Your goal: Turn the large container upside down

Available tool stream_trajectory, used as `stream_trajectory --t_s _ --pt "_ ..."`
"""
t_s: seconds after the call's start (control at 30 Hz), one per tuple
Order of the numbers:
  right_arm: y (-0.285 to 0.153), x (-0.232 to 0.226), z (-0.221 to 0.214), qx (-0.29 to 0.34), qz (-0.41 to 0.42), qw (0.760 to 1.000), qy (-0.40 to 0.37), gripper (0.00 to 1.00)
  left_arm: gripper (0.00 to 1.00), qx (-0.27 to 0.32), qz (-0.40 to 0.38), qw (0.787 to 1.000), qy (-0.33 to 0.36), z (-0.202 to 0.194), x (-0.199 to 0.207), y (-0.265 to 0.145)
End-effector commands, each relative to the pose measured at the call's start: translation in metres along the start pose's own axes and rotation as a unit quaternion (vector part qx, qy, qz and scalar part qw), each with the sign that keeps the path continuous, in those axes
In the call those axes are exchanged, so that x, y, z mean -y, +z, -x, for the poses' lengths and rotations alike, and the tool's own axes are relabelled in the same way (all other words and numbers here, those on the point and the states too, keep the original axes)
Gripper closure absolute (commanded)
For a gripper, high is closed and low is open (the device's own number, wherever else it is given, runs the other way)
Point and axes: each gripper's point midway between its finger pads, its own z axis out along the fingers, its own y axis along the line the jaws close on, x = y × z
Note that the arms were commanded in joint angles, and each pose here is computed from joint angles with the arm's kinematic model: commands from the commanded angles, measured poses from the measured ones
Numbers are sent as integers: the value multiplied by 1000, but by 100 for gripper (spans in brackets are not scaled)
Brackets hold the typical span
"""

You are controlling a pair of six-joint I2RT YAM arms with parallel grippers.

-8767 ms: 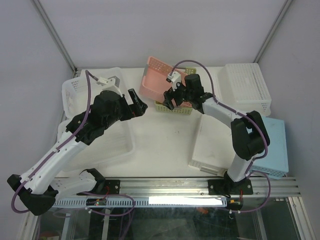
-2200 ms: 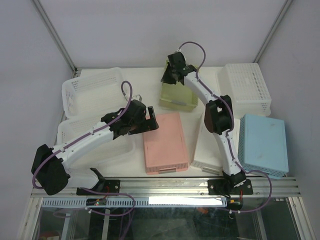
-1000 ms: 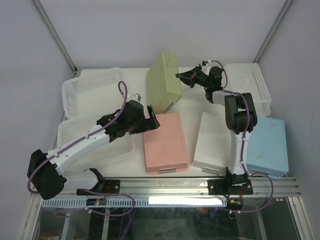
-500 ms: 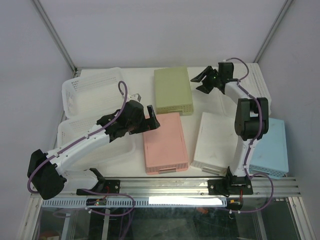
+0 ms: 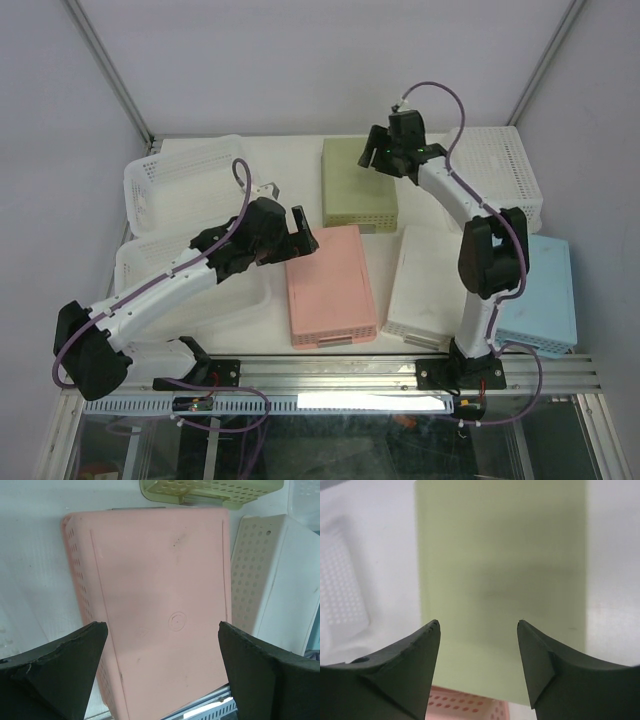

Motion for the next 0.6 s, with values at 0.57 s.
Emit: stream_trajectory --t_s 0.57 --pt "34 89 -1 -36 -126 991 -39 37 1 32 -32 999 -4 19 19 -21"
